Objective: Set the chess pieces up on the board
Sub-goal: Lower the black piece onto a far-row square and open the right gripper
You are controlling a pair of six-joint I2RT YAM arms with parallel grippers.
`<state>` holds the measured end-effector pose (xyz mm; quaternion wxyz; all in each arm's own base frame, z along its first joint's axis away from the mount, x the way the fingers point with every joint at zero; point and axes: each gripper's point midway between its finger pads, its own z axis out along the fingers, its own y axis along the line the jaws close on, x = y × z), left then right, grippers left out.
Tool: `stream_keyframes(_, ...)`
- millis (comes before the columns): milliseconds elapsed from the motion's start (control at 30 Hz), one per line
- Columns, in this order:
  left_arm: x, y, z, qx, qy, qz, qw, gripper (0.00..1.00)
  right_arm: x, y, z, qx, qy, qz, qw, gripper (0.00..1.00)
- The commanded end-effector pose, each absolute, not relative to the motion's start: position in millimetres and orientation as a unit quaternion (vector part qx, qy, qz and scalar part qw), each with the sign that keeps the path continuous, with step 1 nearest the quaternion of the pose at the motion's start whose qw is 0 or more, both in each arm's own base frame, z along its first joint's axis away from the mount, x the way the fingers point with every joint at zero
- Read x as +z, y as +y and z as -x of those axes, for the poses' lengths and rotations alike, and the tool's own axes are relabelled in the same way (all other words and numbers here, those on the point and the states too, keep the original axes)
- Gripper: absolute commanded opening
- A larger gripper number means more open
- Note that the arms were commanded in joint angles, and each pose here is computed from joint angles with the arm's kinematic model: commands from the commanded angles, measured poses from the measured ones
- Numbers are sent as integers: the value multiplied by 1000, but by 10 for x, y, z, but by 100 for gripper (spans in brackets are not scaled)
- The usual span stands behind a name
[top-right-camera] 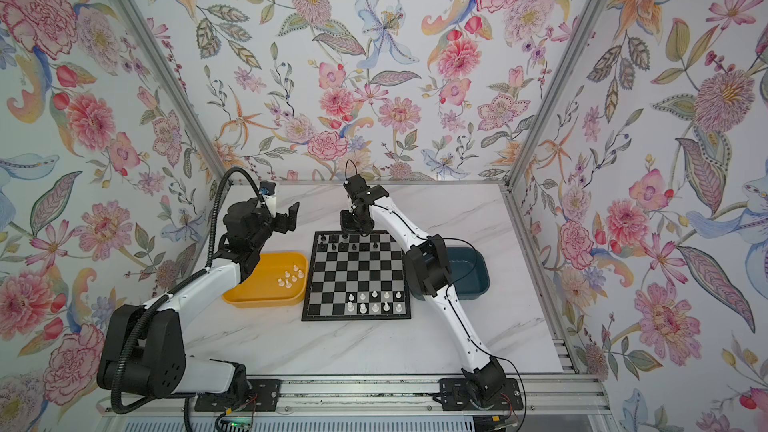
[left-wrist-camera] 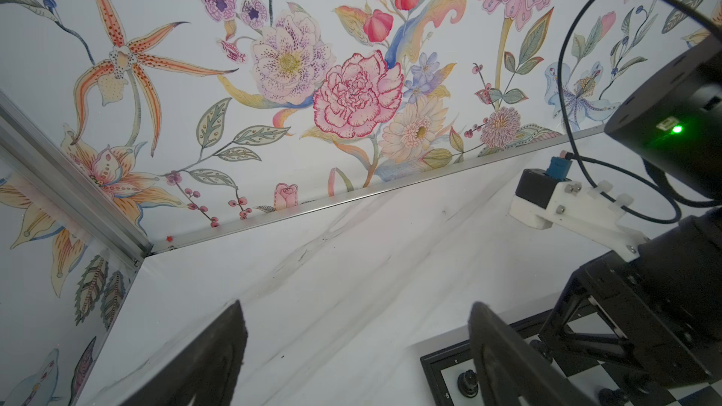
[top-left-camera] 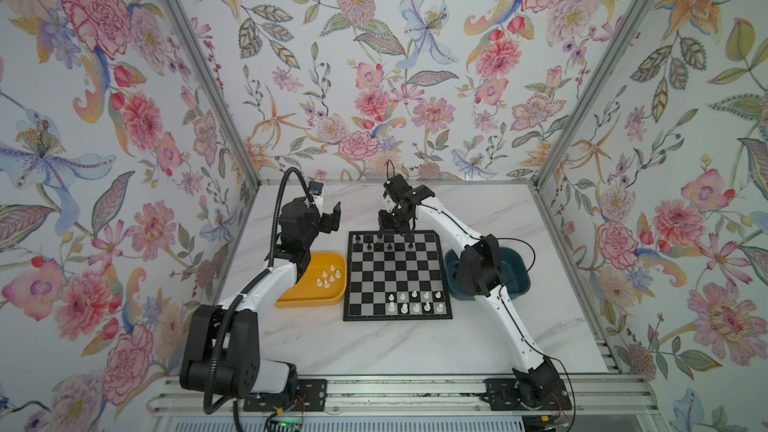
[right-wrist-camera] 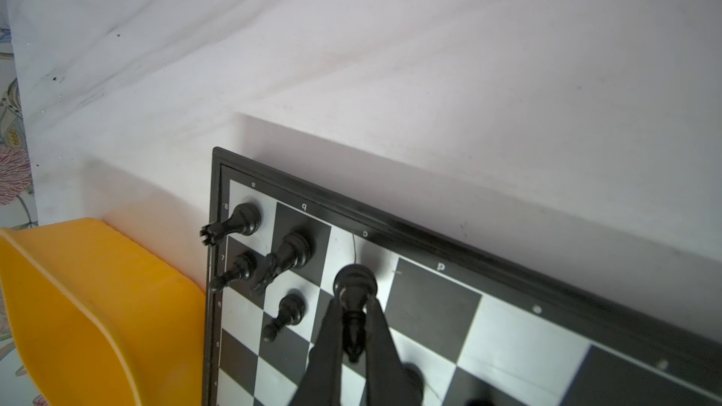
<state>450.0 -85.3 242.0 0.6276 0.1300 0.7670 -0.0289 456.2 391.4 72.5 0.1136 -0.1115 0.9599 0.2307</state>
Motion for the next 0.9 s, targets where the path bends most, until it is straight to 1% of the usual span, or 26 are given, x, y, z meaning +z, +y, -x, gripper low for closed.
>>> stream_keyframes(0, 2375, -851, -4485, -18, 768, -134, 626, 90, 537, 3938, -4496, 226, 964, 108, 93, 1)
stream_keyframes(400, 2366, -862, -4486, -19, 768, -135, 625, 90, 453, 3926, -4458, 221, 966, 106, 83, 4)
stream_keyframes(567, 2361, -861, -4491, -20, 769, -135, 625, 90, 424, 3911, -4458, 218, 967, 104, 81, 7)
stream_keyframes(667, 2361, -857, -4487, -19, 769, -135, 625, 90, 425, 3923, -4449, 220, 966, 105, 80, 10)
stream_keyframes(867, 2361, -856, -4488, -19, 769, -136, 625, 90, 446, 3933, -4443, 220, 966, 109, 82, 21)
